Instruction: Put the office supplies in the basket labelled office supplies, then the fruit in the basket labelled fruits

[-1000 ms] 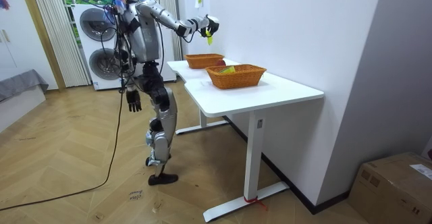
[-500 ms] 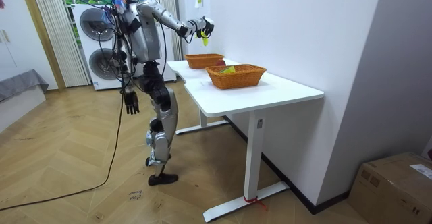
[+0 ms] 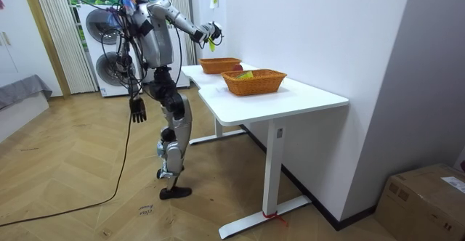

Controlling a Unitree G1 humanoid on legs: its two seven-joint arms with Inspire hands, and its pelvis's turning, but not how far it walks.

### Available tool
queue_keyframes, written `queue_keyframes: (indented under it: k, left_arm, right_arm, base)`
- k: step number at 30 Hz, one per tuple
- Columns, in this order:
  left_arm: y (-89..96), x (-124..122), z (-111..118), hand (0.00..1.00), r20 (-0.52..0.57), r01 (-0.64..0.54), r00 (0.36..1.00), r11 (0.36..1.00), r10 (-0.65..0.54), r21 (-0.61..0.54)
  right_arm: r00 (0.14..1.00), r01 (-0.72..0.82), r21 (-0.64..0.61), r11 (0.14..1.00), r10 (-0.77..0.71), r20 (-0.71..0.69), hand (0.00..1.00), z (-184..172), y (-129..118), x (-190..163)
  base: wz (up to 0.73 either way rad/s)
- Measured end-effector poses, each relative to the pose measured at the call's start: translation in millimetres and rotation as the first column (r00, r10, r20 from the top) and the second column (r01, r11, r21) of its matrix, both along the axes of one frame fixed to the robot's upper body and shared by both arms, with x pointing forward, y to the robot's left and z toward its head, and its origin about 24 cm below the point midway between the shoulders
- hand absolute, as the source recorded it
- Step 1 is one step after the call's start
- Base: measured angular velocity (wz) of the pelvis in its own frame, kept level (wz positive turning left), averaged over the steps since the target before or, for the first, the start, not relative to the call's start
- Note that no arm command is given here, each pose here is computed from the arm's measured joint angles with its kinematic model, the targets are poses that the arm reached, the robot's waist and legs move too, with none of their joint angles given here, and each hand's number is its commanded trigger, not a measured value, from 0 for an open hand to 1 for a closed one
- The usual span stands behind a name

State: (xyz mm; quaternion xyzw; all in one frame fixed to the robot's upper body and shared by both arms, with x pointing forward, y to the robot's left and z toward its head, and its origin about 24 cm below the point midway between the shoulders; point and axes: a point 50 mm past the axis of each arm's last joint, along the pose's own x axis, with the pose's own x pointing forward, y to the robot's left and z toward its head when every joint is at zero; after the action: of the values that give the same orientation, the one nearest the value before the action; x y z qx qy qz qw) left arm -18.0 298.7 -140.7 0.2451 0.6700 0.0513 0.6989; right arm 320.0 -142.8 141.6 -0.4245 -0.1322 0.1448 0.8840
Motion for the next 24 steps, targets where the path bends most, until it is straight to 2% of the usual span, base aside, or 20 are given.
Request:
queue_keyframes:
  k: [13, 19, 20, 22, 23, 24]
  left_arm:
    - [0.1, -0.8, 1.1, 0.0, 0.005, 0.002, 1.0, 1.0, -0.002, 0.001]
    - [-1.7, 0.6, 0.8, 0.0, 0.009, 0.017, 1.0, 1.0, -0.017, -0.003]
    - [-2.4, 0.5, 0.5, 0.0, 0.007, 0.021, 1.0, 1.0, -0.021, -0.005]
    - [-2.6, 0.7, 0.4, 0.0, 0.008, 0.021, 1.0, 1.0, -0.021, -0.005]
    - [-2.7, 0.8, 0.4, 0.0, 0.008, 0.021, 1.0, 1.0, -0.021, -0.006]
    - [-2.6, 0.6, 0.4, 0.0, 0.008, 0.021, 1.0, 1.0, -0.021, -0.006]
  right_arm:
    - [0.999, -0.029, -0.015, 0.999, 0.029, -0.022, 1.0, -7.1, 7.1, -1.9]
    - [0.998, -0.037, 0.024, 0.999, 0.038, -0.041, 1.0, -7.4, 7.5, -2.1]
    - [0.998, -0.037, 0.024, 0.999, 0.038, -0.042, 0.94, -7.7, 7.4, -2.0]
    - [0.998, -0.037, 0.024, 0.999, 0.038, -0.041, 0.44, -7.6, 7.4, -2.0]
    - [0.998, -0.037, 0.024, 0.999, 0.038, -0.041, 0.33, -7.6, 7.4, -2.0]
    - [0.998, -0.037, 0.024, 0.999, 0.038, -0.041, 0.0, -7.6, 7.4, -2.0]
  base:
    - [0.02]
    - [0.0]
    - [0.0]
    - [0.0]
    - [0.0]
    - [0.0]
